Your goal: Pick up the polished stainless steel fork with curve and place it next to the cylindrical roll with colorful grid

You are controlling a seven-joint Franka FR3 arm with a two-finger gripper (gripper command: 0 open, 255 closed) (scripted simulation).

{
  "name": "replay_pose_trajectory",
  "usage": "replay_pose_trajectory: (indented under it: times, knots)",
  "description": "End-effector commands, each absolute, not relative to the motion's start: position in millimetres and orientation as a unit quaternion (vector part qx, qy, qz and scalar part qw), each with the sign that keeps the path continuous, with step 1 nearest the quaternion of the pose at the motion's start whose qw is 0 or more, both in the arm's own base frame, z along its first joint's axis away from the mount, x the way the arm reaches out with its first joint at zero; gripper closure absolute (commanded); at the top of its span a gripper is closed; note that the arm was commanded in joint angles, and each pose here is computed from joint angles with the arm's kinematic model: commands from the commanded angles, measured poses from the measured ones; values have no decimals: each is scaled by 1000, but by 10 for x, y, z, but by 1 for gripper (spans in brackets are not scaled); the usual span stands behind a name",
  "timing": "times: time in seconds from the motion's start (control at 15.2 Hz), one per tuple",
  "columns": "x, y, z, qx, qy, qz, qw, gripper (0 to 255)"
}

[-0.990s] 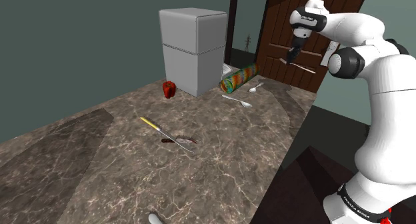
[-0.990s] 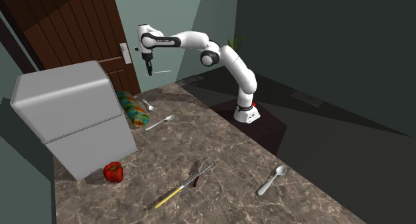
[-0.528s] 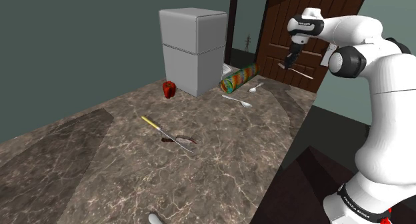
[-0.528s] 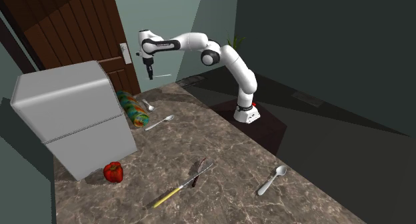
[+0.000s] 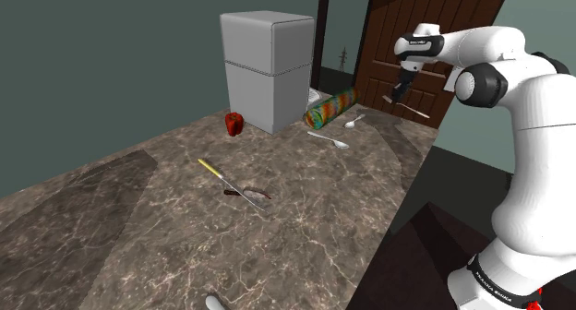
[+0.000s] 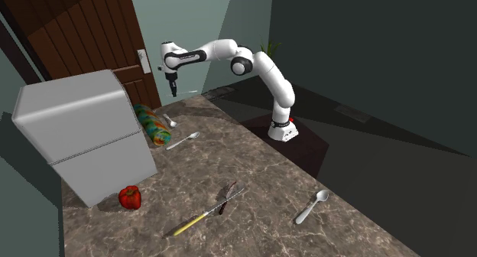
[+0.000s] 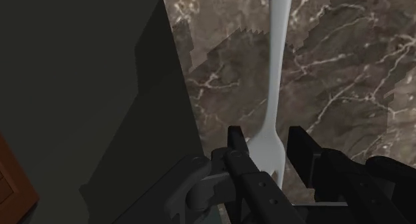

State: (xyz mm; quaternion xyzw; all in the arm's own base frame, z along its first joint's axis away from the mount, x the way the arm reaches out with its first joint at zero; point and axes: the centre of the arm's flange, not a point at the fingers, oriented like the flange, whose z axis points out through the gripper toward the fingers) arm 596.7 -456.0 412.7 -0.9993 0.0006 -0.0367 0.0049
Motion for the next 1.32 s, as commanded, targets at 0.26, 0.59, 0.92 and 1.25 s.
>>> replay_pose_trajectory:
  times: [0.26,0.59,0.92,1.25]
  knots:
    - [5966,-4561,3813,-999,1,-37,5,255]
    - [5966,-4561,3549,-999,1,-37,5,255]
    - [5966,-4561,3412,-999,1,-37,5,255]
    - [5965,-4561,3412,-999,1,-37,5,255]
